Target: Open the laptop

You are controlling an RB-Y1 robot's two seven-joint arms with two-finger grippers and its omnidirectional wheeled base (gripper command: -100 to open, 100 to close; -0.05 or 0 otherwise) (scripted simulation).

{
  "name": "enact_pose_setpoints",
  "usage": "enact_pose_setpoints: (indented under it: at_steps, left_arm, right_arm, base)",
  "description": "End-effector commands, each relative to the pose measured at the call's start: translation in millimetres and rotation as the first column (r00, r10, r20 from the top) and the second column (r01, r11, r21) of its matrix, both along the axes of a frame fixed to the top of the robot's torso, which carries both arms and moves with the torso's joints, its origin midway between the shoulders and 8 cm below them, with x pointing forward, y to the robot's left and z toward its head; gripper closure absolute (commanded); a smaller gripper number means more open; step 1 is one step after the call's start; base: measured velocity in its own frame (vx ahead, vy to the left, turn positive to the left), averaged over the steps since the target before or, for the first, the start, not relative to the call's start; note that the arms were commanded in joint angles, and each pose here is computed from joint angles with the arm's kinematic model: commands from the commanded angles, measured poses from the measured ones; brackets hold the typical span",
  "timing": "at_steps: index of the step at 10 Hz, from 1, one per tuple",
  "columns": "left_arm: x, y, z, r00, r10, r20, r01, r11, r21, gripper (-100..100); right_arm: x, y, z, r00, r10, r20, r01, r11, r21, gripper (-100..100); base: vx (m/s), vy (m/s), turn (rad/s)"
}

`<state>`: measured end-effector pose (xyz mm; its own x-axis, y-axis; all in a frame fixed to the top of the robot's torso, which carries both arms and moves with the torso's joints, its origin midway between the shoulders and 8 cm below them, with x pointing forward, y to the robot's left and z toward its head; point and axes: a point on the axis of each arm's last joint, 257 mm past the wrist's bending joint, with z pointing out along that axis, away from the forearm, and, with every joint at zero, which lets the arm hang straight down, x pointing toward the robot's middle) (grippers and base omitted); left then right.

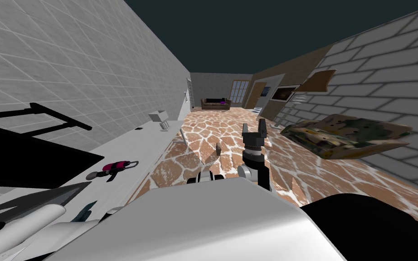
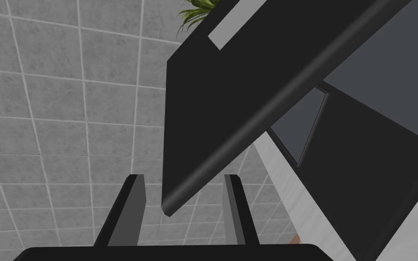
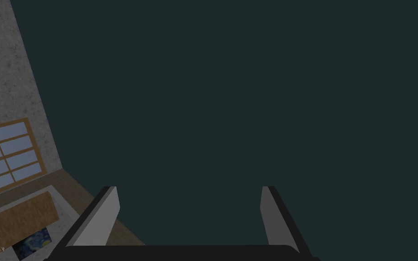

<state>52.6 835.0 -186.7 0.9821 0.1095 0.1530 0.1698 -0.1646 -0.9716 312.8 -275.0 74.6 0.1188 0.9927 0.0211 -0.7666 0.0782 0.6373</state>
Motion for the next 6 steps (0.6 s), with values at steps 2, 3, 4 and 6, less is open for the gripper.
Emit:
enact_pose_setpoints:
  at_steps: [2,3,4,6]
  left_arm:
    - [20.0,5.0,-24.2,0.9969,-0.060,0.050,0.062,0.9975,-0.033,100]
    - [21.8,4.9,-24.8,0.9956,-0.063,0.069,0.066,0.9972,-0.035,100]
    - [17.9,21.7,-3.8,0.9958,-0.089,0.022,0.088,0.9960,0.017,100]
    - [26.5,27.5,3.9,0.9919,-0.120,0.041,0.118,0.9920,0.044,100]
  right_arm:
    - [0.0,0,0.0,1.000,0.000,0.000,0.000,1.000,0.000,0]
    - [-0.1,0,0.0,1.000,0.000,0.000,0.000,1.000,0.000,0]
    - [-0.1,0,0.0,1.000,0.000,0.000,0.000,1.000,0.000,0]
    - [0.0,0,0.0,1.000,0.000,0.000,0.000,1.000,0.000,0]
  base:
    - [-0.012,0.000,0.018]
    - [0.006,-0.010,0.021]
    - [-0.092,-0.052,-0.270]
    - [-0.091,-0.025,-0.101]
